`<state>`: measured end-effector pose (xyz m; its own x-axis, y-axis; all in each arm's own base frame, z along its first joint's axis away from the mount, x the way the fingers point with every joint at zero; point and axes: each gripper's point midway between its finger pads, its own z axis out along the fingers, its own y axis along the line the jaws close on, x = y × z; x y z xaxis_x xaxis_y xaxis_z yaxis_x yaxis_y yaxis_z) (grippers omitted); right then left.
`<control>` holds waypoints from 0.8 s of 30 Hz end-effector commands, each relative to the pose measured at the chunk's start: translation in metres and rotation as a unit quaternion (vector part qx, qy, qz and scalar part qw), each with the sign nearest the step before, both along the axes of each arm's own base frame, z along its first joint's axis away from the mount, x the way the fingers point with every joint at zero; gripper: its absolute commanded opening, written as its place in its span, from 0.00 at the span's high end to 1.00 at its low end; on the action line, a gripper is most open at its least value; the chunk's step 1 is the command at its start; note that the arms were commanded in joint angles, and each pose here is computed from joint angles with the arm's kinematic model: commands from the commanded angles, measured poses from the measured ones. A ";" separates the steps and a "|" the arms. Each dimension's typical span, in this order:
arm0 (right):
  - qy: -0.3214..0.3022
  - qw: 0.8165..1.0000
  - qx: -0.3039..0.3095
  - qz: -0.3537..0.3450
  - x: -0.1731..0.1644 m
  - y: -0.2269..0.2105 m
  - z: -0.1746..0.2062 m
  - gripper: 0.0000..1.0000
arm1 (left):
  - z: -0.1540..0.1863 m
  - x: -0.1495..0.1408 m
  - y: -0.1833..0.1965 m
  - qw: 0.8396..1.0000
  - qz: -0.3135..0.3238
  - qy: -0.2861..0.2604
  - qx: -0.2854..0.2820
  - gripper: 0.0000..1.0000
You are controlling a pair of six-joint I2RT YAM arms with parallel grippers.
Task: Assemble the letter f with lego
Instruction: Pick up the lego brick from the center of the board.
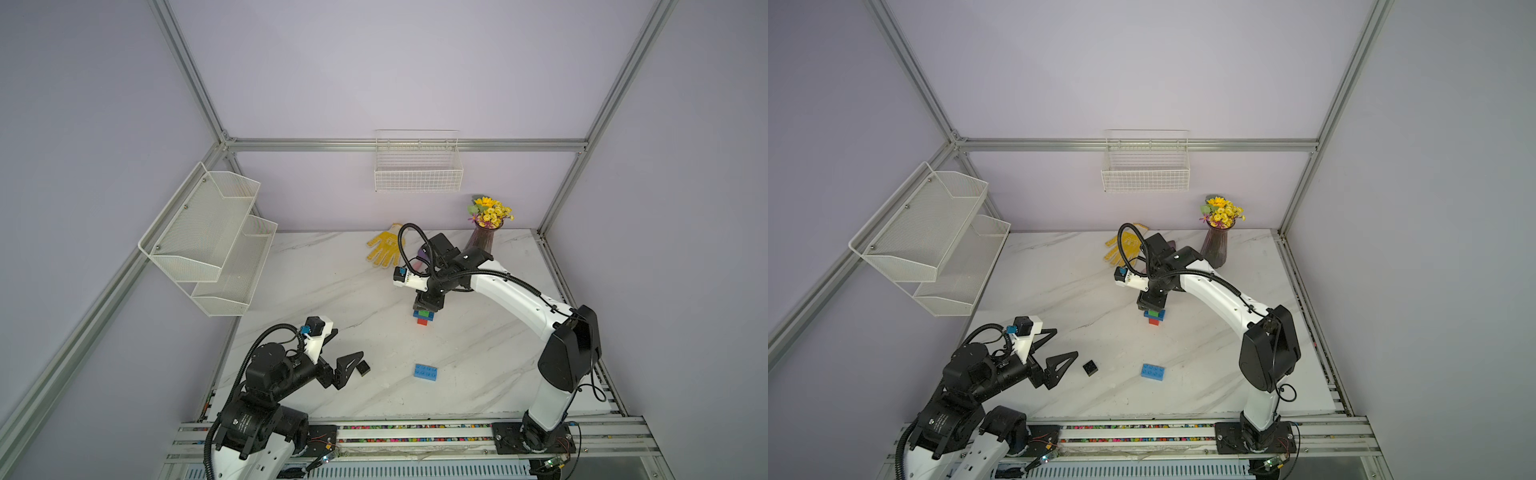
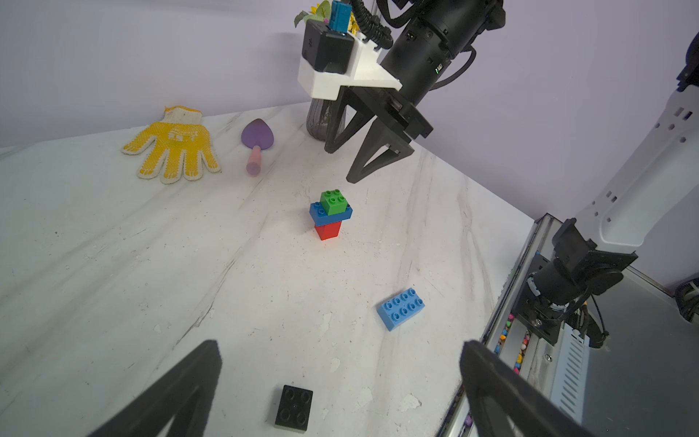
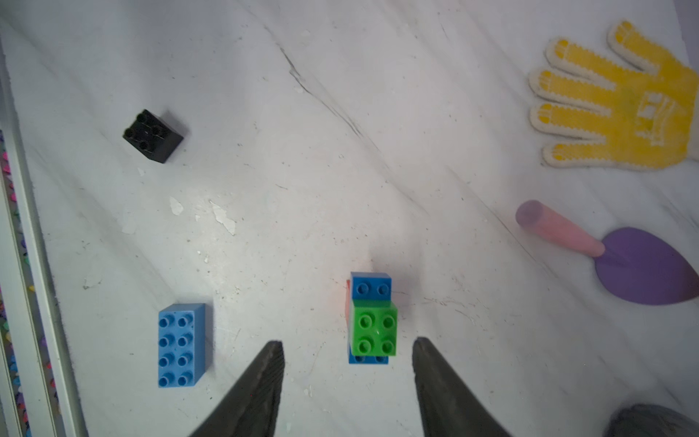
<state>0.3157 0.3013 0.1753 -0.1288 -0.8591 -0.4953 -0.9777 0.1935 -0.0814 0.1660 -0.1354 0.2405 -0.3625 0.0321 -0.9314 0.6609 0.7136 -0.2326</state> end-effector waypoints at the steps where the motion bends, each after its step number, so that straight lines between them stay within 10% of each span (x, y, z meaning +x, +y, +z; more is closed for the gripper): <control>1: 0.019 0.997 0.037 0.065 -0.030 0.040 -0.015 0.41 | 0.006 0.000 -0.001 1.000 -0.002 -0.012 -0.005 0.00; 24: 0.061 0.965 0.048 0.251 -0.125 0.133 -0.101 0.36 | 0.009 -0.003 0.000 1.000 -0.004 -0.022 -0.006 0.00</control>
<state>0.1962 0.4196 0.0707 0.1791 -0.8142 -0.5522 -0.9665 -0.2504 0.0558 0.1638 -0.1347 0.2436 -0.3461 0.0278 -0.9378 0.6647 0.7127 -0.2242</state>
